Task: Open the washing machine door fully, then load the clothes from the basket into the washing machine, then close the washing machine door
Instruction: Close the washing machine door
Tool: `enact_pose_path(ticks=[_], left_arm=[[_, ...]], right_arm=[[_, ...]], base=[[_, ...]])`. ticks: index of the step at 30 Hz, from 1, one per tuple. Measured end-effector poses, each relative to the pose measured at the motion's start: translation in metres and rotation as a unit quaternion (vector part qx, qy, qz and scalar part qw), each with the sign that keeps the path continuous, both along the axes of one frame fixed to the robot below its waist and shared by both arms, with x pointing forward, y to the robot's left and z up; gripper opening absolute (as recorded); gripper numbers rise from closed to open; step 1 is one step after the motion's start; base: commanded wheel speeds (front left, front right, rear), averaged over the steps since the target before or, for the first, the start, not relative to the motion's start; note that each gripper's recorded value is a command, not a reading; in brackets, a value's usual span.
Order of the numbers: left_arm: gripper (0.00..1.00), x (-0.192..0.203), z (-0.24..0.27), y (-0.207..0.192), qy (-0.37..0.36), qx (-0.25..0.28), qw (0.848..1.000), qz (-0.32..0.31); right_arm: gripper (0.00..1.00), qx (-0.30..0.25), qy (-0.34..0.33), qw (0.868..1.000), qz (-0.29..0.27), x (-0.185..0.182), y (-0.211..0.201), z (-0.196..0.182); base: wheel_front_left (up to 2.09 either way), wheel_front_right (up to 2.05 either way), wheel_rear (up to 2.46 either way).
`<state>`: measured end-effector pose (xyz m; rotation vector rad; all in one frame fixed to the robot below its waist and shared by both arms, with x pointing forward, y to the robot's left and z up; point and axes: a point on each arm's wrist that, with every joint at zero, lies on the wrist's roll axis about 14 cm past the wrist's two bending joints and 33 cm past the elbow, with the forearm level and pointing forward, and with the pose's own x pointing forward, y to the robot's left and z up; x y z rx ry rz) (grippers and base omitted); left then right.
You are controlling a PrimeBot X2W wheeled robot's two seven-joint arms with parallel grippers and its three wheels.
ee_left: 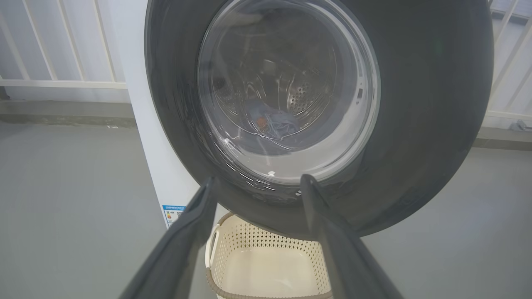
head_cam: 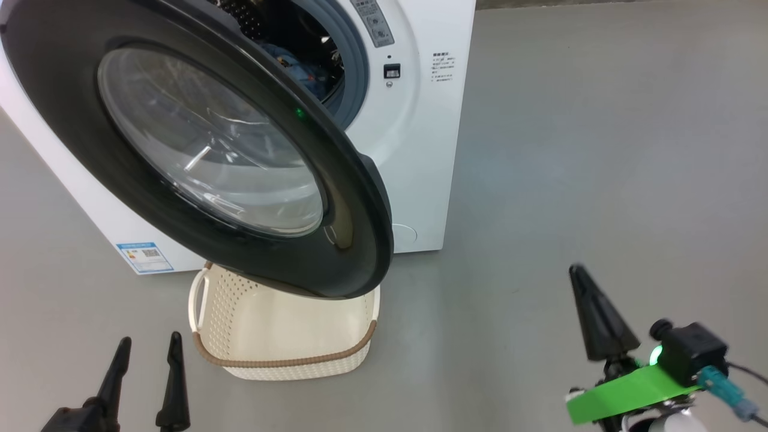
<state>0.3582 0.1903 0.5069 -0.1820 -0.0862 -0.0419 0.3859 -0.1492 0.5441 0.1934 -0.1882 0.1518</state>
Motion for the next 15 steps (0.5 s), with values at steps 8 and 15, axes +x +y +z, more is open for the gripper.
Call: enact_pose_path(ticks=[8, 15], left_arm=[[1.00, 0.000, -0.002, -0.001, 0.004, -0.005, 1.000, -0.001], [1.00, -0.001, -0.006, 0.000, 0.009, -0.010, 1.000, 0.001]], right_arm=[[0.00, 0.049, -0.175, 0.979, 0.092, -0.011, 0.050, 0.114], [0.00, 0.062, -0.255, 0.933, 0.247, -0.048, 0.118, 0.167]], base=[[0.00, 0.00, 0.00], [0.00, 0.00, 0.00]])
